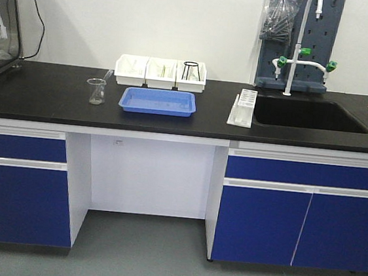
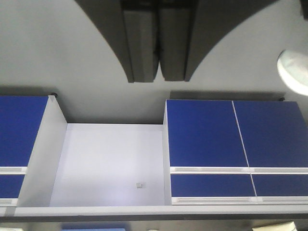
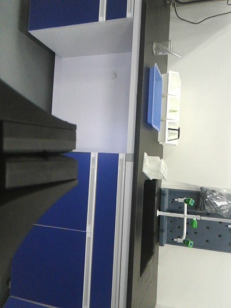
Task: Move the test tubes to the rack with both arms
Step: 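Drive the base up to the bench with the white bins and rack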
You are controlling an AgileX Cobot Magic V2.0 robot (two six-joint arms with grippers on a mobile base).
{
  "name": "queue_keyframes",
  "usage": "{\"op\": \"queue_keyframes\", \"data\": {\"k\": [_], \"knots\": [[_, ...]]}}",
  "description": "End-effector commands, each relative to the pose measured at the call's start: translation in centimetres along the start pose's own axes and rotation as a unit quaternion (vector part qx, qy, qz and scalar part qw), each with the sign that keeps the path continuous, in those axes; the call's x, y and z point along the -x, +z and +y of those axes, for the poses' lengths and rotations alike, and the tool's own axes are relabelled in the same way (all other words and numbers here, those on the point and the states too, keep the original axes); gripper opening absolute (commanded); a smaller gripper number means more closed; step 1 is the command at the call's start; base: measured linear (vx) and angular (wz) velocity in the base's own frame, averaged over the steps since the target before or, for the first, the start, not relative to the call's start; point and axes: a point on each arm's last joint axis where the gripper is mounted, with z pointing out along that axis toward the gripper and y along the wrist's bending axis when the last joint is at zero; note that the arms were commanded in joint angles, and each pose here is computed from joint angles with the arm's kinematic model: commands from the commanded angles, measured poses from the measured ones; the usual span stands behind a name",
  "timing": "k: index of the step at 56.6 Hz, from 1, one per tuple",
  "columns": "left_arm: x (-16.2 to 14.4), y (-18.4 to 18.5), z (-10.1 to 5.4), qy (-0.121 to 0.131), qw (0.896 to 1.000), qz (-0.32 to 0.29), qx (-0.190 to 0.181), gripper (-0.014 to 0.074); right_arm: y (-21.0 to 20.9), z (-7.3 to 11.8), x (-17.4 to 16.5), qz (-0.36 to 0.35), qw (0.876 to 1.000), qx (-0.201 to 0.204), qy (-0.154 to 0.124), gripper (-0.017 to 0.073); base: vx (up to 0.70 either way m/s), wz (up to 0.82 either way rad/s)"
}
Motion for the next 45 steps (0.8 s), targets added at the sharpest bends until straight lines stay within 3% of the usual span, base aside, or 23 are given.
{"op": "queue_keyframes", "data": {"k": [1,45], "knots": [[1.56,-0.42,-0.10,-0.007,0.998,-0.057,-0.007,-0.0004,-0.06,-0.01,0.31,-0.038,0.999,-0.003,-0.007,-0.0008,0.41,0.02],[1.56,-0.42,-0.10,-0.007,0.998,-0.057,-0.007,-0.0004,-0.06,-0.01,0.31,-0.038,0.999,-0.003,-0.007,-0.0008,0.49,0.02]]}}
